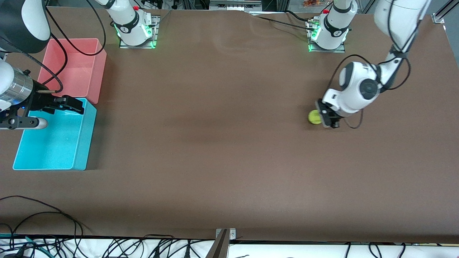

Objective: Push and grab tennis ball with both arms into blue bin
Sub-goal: 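Push the tennis ball with the left gripper toward the right gripper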

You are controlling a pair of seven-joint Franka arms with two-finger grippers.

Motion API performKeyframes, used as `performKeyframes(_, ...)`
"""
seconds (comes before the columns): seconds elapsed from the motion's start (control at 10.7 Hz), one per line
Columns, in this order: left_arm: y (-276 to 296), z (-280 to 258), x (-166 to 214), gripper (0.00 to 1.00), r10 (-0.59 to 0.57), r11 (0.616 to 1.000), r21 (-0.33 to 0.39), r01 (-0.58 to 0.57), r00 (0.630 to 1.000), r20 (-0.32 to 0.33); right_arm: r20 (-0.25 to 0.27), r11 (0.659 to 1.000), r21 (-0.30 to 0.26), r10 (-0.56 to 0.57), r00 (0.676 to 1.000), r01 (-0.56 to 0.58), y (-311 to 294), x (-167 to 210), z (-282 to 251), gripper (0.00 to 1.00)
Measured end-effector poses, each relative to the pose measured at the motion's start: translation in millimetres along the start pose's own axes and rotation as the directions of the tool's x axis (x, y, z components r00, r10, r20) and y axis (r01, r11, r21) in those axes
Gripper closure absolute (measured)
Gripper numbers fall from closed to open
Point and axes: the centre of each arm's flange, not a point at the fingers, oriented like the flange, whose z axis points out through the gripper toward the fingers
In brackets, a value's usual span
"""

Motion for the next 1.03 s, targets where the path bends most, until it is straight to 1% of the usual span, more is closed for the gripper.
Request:
performKeyframes(0.09, 13.4, -0.3, 32.5, 0.99, -0.017, 1.0, 0.003, 0.017, 1.0, -0.002, 0.001, 1.0, 0.0, -0.001, 1.0, 0.001, -0.9, 0.5, 1.2, 0.0)
performKeyframes(0.19, 16.7, -1.5, 42.7, 0.99, -0.023, 1.0, 0.01, 0.023, 1.0, 0.0, 0.003, 1.0, 0.0, -0.003, 1.0, 0.003, -1.9, 1.9, 3.7, 0.0)
performKeyframes(0.28, 11.8, -2.7, 36.5, 0.99, -0.036, 0.999, 0.014, 0.036, 0.999, 0.002, 0.006, 1.0, -0.001, -0.004, 1.0, 0.004, -3.0, 3.7, 7.0, 0.0)
performKeyframes(0.47, -4.7, -6.8, 10.1, 0.99, -0.058, 0.998, 0.035, 0.057, 0.998, 0.015, 0.004, 1.0, -0.001, -0.014, 1.0, 0.014, -7.7, 7.5, 12.6, 0.0)
performKeyframes(0.66, -22.9, -20.7, -16.2, 0.99, -0.106, 0.992, 0.066, 0.105, 0.994, 0.007, 0.005, 1.0, -0.001, -0.023, 1.0, 0.023, -13.5, 11.4, 19.5, 0.0)
performKeyframes(0.75, -30.1, -29.1, -28.5, 0.96, -0.131, 0.988, 0.082, 0.131, 0.991, 0.002, 0.01, 1.0, -0.002, -0.028, 1.0, 0.028, -17.3, 13.2, 24.0, 0.0)
performKeyframes(0.84, -35.4, -36.4, -39.1, 0.95, -0.148, 0.985, 0.095, 0.147, 0.989, -0.002, 0.015, 0.999, -0.003, -0.034, 0.999, 0.034, -21.6, 14.6, 28.0, 0.0)
performKeyframes(0.94, -39.1, -42.4, -47.1, 0.89, -0.143, 0.984, 0.106, 0.143, 0.99, -0.003, 0.017, 0.999, -0.003, -0.038, 0.999, 0.038, -24.4, 15.5, 30.6, 0.0)
performKeyframes(1.03, -42.6, -47.5, -55.2, 0.88, -0.138, 0.984, 0.116, 0.138, 0.99, -0.003, 0.018, 0.999, 0.0, -0.039, 0.999, 0.039, -25.3, 15.8, 31.3, 0.0)
